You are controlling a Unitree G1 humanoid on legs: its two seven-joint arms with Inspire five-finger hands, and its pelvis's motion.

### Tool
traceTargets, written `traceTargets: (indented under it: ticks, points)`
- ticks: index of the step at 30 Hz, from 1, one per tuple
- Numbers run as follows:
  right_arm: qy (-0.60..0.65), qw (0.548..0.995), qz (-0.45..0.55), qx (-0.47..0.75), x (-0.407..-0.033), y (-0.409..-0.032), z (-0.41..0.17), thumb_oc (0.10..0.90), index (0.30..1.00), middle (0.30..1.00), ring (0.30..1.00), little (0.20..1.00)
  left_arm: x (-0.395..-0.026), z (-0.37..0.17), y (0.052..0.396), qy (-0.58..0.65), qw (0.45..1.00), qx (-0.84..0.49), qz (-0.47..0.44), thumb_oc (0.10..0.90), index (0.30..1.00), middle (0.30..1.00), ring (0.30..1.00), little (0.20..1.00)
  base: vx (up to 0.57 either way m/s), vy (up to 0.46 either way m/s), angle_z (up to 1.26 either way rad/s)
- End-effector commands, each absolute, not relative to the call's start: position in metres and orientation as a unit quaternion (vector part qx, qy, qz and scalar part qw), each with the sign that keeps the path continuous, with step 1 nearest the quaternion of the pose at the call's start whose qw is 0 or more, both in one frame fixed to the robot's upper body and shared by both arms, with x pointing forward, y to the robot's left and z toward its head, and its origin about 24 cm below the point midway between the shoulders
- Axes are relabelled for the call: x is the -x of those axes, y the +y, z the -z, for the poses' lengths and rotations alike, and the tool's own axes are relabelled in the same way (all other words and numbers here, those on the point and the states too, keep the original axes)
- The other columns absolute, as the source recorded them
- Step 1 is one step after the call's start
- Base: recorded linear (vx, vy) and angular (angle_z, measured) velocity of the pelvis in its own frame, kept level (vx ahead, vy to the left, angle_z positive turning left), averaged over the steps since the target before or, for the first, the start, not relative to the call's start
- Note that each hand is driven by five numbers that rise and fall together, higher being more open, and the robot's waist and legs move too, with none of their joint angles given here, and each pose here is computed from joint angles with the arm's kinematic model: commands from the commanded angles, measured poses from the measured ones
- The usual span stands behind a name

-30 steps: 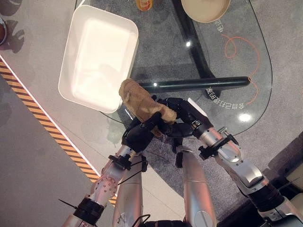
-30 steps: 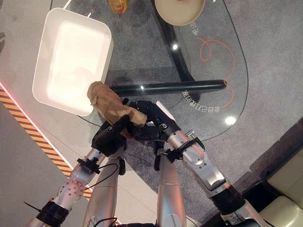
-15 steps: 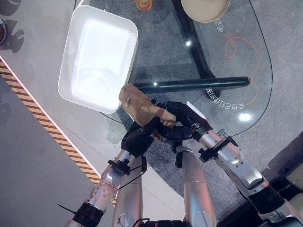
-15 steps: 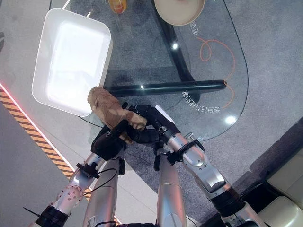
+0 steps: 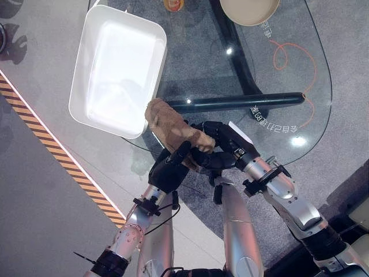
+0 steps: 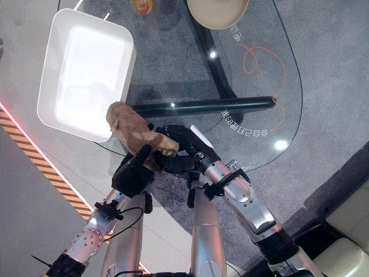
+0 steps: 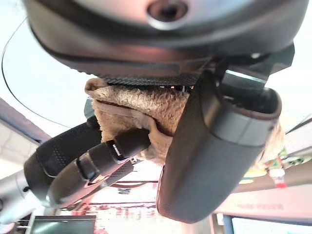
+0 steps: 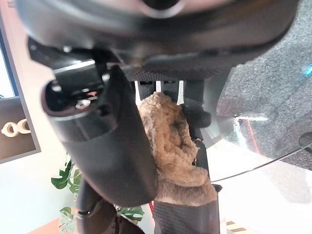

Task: Wipe the table with a cloth and put it in the basket.

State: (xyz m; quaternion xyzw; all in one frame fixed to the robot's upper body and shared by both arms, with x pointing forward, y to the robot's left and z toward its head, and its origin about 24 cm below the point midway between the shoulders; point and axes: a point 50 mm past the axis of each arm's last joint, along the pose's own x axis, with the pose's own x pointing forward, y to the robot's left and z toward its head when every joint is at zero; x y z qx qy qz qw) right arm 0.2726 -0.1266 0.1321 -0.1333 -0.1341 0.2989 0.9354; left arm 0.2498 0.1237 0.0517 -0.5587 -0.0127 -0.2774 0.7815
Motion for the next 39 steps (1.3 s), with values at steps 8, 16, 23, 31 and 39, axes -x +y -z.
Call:
traceTargets:
  ticks: [8,16,23,31,39]
  points:
    - [-0.146,0.902,-0.381,0.139,-0.244,-0.111,-0.13,0.1,0.3,0.3,0.3,0.2,-0.265,-0.117,0.16,-0.242,0.695,0.619,0.275,0.8,0.9,0.9,0.9,0.9,0.0,0.0,0.0]
    - [-0.136,0.894,-0.398,0.154,-0.245,-0.11,-0.129,0.1,0.3,0.3,0.3,0.2,-0.268,-0.12,0.162,-0.241,0.708,0.607,0.269,0.8,0.9,0.9,0.9,0.9,0.0,0.0,0.0]
    - [-0.127,0.894,-0.395,0.17,-0.246,-0.114,-0.126,0.1,0.3,0.3,0.3,0.2,-0.269,-0.12,0.165,-0.241,0.723,0.59,0.265,0.8,0.9,0.9,0.9,0.9,0.0,0.0,0.0]
    - [-0.166,0.903,-0.368,0.146,-0.246,-0.117,-0.136,0.1,0.3,0.3,0.3,0.2,-0.269,-0.117,0.156,-0.196,0.779,0.526,0.279,0.8,0.9,0.9,0.9,0.9,0.0,0.0,0.0]
    - [-0.217,0.91,-0.338,0.103,-0.243,-0.118,-0.149,0.1,0.3,0.3,0.3,0.2,-0.264,-0.106,0.142,-0.14,0.808,0.487,0.303,0.8,0.9,0.9,0.9,0.9,0.0,0.004,0.0]
